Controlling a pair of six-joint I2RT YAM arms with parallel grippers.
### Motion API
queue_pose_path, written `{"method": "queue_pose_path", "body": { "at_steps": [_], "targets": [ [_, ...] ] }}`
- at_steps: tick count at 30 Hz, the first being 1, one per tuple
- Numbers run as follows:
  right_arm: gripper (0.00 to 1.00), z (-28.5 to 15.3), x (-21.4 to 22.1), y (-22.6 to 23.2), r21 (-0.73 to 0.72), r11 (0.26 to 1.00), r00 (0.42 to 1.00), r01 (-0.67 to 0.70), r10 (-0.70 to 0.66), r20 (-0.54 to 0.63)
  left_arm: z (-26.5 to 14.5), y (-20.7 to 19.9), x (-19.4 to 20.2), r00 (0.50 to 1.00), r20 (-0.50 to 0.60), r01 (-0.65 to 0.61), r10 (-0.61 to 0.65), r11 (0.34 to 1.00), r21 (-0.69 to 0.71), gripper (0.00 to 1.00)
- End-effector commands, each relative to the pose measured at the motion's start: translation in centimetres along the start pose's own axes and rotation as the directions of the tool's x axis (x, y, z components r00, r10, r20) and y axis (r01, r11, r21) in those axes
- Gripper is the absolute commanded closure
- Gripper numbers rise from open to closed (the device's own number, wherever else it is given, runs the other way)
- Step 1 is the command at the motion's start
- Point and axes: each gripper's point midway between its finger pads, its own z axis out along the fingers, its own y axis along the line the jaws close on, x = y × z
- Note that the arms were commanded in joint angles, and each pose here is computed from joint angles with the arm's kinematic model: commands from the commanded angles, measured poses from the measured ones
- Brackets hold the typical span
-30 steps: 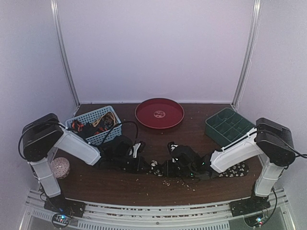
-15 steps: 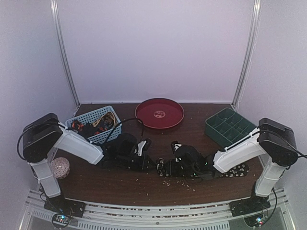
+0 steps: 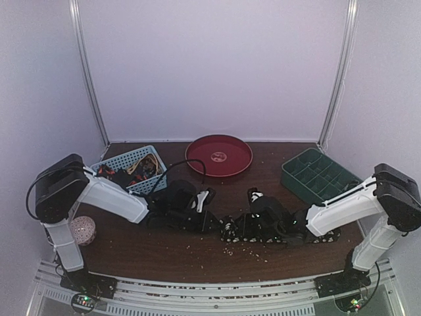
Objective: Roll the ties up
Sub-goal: Roll the tie at the center of the board.
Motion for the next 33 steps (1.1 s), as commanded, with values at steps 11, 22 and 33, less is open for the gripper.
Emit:
{"method": "queue_pose_path", "body": {
  "at_steps": [11,22,33],
  "targets": [
    [0.59,-1.8,-2.2,-0.6,-0.018,0.998,0.998,-0.055,0.056,0.031,2.3,-1.9,-0.6,0.998,-0.009,-0.066,0.066,0.996,0.058,0.89],
    [0.66,-0.4,0.6,-0.7,-0.046,0.996,0.994,-0.073,0.068,-0.09,2.7,-1.8,-0.3,0.998,-0.011,-0.068,0.069,0.995,0.067,0.89],
    [0.74,-0.5,2.8,-1.8,-0.055,0.989,0.981,-0.141,0.131,-0.144,0.4,-0.6,-1.7,0.996,0.066,-0.052,0.056,0.997,-0.056,0.82]
  ]
}}
